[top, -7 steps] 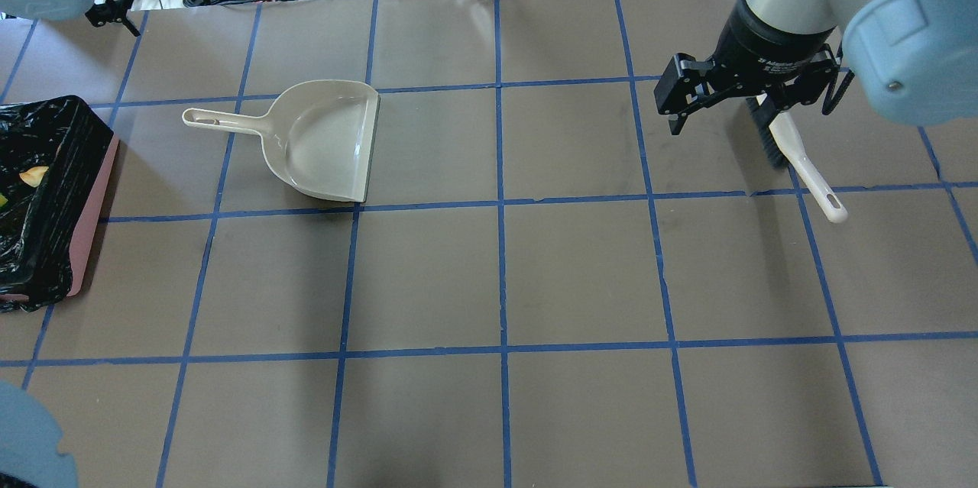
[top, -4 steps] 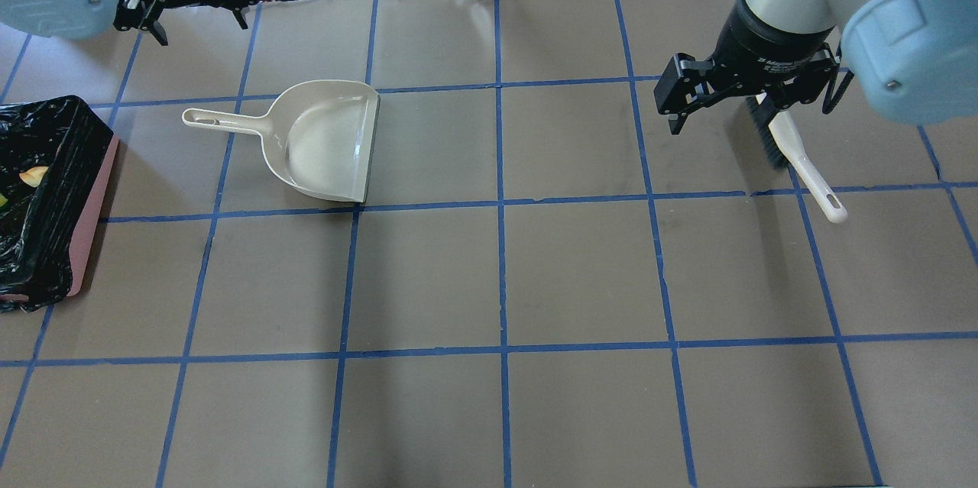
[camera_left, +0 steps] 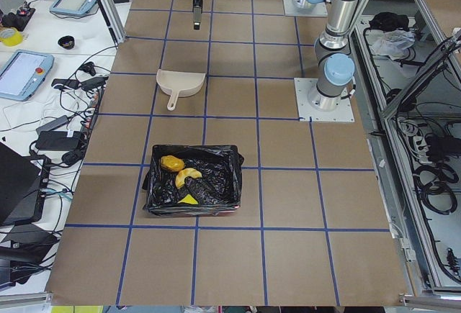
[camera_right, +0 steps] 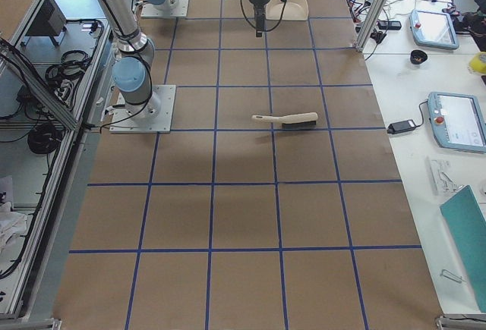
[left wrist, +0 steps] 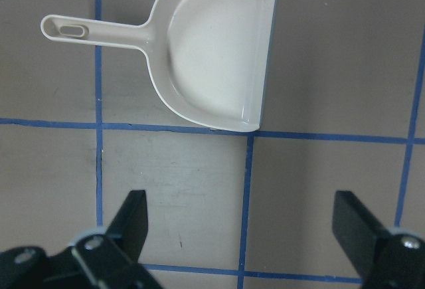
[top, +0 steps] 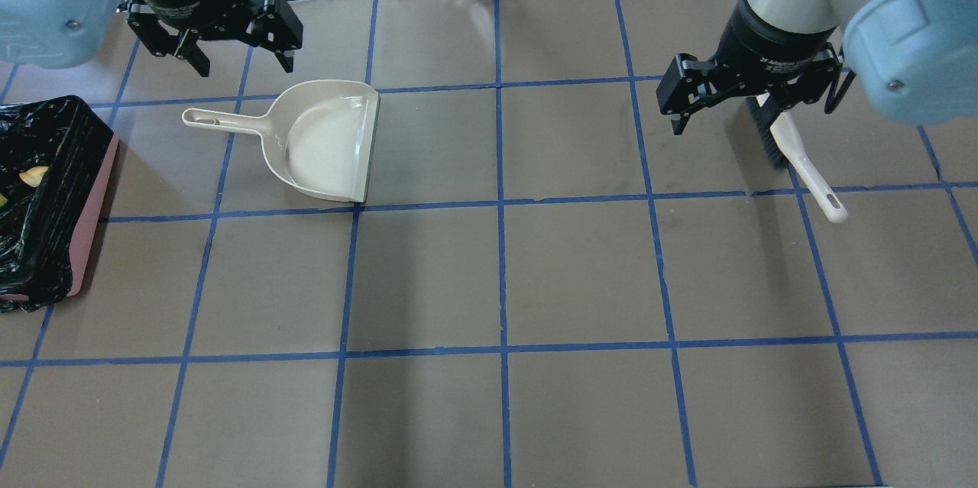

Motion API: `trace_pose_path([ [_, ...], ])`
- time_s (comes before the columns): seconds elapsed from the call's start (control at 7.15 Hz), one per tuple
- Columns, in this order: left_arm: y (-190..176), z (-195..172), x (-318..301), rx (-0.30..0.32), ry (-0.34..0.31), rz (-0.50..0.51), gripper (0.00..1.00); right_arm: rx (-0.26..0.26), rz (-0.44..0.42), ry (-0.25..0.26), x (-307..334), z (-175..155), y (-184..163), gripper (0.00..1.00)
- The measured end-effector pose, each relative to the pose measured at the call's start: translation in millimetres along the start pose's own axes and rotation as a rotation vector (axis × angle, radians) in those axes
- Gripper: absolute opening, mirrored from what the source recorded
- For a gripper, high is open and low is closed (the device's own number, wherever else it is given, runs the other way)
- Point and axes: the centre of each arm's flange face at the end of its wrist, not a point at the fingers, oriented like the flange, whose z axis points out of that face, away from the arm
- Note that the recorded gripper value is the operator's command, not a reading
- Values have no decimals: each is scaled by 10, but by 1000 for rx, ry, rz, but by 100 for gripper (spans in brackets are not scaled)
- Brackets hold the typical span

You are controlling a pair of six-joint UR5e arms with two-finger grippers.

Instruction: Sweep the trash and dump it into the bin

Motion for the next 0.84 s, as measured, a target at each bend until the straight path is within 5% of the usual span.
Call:
trace_pose_path([
  [0.84, 470, -78, 254, -83, 49, 123, 99, -4, -4, 5, 5, 6, 8, 100],
])
